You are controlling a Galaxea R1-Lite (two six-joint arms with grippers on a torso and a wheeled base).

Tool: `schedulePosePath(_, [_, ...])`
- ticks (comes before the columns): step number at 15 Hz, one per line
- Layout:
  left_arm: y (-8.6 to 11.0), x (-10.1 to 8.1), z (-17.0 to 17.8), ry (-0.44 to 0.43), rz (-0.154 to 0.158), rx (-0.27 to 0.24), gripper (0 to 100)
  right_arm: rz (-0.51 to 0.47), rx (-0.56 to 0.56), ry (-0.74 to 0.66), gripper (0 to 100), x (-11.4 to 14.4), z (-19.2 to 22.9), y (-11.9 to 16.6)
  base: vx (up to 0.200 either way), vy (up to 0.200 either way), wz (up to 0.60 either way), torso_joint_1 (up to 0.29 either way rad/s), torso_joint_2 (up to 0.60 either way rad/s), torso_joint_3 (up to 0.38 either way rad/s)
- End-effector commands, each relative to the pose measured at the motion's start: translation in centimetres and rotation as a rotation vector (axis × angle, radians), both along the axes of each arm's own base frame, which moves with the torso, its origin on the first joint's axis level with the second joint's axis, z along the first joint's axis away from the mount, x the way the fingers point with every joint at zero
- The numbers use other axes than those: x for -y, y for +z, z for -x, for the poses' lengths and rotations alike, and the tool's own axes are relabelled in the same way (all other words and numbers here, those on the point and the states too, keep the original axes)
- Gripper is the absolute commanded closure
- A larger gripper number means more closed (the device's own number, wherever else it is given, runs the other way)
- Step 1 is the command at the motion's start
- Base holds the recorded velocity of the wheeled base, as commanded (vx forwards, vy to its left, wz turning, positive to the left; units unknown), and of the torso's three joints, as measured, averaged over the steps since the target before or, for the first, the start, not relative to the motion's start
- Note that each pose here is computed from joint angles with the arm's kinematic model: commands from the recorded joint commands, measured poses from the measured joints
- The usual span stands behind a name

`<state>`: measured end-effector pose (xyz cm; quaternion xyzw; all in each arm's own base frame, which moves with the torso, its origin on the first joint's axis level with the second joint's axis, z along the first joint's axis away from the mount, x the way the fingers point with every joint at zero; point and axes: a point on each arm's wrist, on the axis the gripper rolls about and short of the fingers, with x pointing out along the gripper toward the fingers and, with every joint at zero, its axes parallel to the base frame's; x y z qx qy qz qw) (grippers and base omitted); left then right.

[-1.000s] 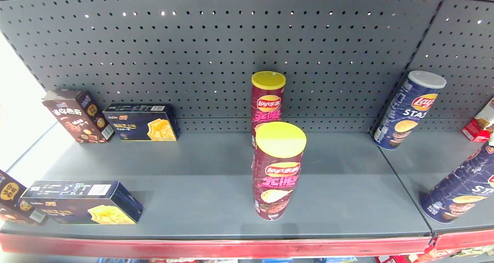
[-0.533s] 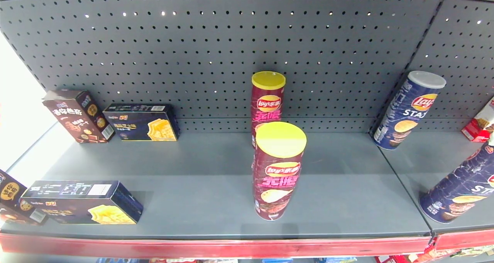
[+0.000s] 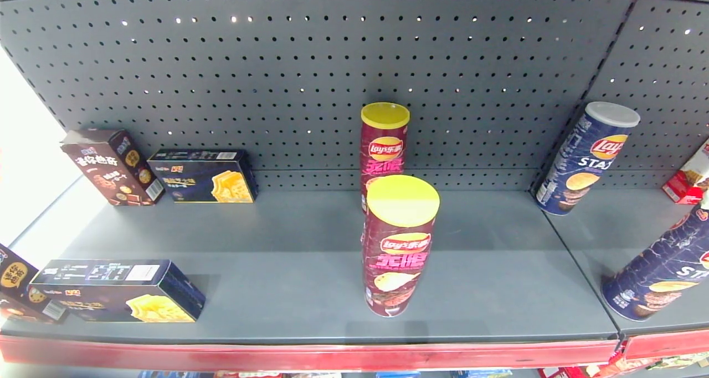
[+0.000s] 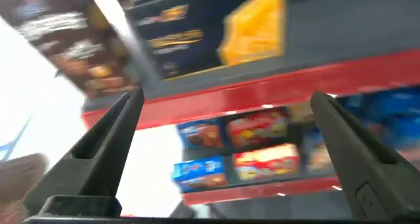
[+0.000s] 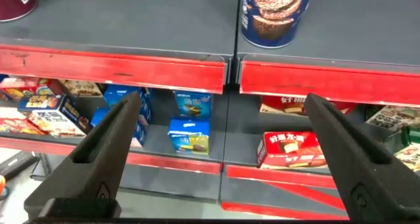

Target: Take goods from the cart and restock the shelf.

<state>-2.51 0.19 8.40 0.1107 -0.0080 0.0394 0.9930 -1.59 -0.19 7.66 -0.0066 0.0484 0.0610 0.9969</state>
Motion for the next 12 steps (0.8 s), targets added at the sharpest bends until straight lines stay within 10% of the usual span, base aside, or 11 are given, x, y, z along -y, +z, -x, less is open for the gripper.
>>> schedulePosePath(1, [-0.17, -0.14, -0.1, 0.064, 0.007, 0.022, 0, 0.0, -0.002, 0.001, 0, 0.0, -0.02, -0.02, 0.0, 0.0, 0.0, 0.0, 0.0, 0.0])
schedulePosePath(5, [-0.23, 0.37, -0.01, -0.164, 0.072, -0.008, 0, 0.0, 0.019, -0.16, 0, -0.26, 0.15, -0.05, 0.0, 0.0, 0.0, 0.0, 0.0, 0.0])
schedulePosePath(12, [-0.57, 0.32, -0.02, -0.134, 0.15, -0.04, 0, -0.005, 0.091, -0.117, 0, -0.19, 0.69, -0.18, 0.0, 0.0, 0.0, 0.0, 0.0, 0.0])
